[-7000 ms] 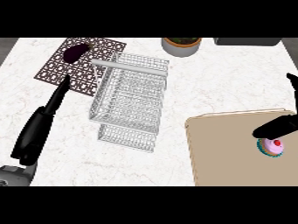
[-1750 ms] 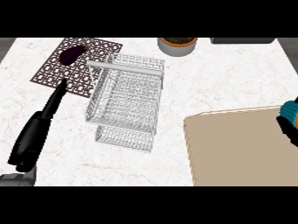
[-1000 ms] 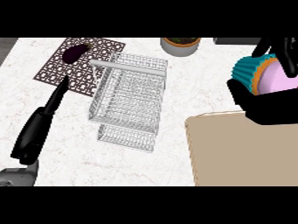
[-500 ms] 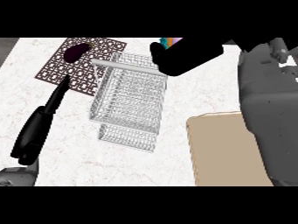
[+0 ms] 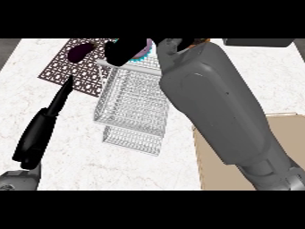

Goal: Pick the cupcake from the tray and place it in the tiered basket

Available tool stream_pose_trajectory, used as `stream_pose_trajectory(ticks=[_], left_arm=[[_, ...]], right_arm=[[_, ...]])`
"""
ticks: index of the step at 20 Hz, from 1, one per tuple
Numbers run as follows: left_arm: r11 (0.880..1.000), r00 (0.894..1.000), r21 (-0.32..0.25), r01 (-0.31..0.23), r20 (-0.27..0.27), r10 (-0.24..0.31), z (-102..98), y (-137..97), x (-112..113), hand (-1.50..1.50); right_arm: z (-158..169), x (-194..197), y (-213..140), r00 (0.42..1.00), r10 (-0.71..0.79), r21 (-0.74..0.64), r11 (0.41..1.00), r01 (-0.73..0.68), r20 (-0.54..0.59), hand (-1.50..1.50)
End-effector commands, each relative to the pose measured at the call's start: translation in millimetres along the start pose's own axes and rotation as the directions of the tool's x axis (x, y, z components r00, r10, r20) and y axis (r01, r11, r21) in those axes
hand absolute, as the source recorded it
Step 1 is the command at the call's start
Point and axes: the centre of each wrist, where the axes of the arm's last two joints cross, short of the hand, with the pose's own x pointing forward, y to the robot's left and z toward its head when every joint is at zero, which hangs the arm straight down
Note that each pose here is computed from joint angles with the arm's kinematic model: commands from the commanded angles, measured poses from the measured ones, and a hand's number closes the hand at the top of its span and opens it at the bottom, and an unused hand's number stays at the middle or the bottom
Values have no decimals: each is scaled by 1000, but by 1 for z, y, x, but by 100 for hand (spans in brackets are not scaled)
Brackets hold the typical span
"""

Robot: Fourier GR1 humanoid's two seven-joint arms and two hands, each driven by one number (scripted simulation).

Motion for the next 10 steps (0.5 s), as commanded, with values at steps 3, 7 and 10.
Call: stream_pose_trajectory(ticks=[3,7,10], left_arm=[[1000,1000,-14,6,23,-6,-12,-7,9,0],[1000,1000,-16,-7,27,8,2,-1,6,0],[1000,1000,-31,-2,0,2,0,-11,-15,0]], right_arm=[[-23,-21,41,981,-194,11,981,194,-21,-150],[-37,-31,51,963,-270,4,963,270,23,-150],[-32,-18,46,915,-392,-13,919,395,93,-150]])
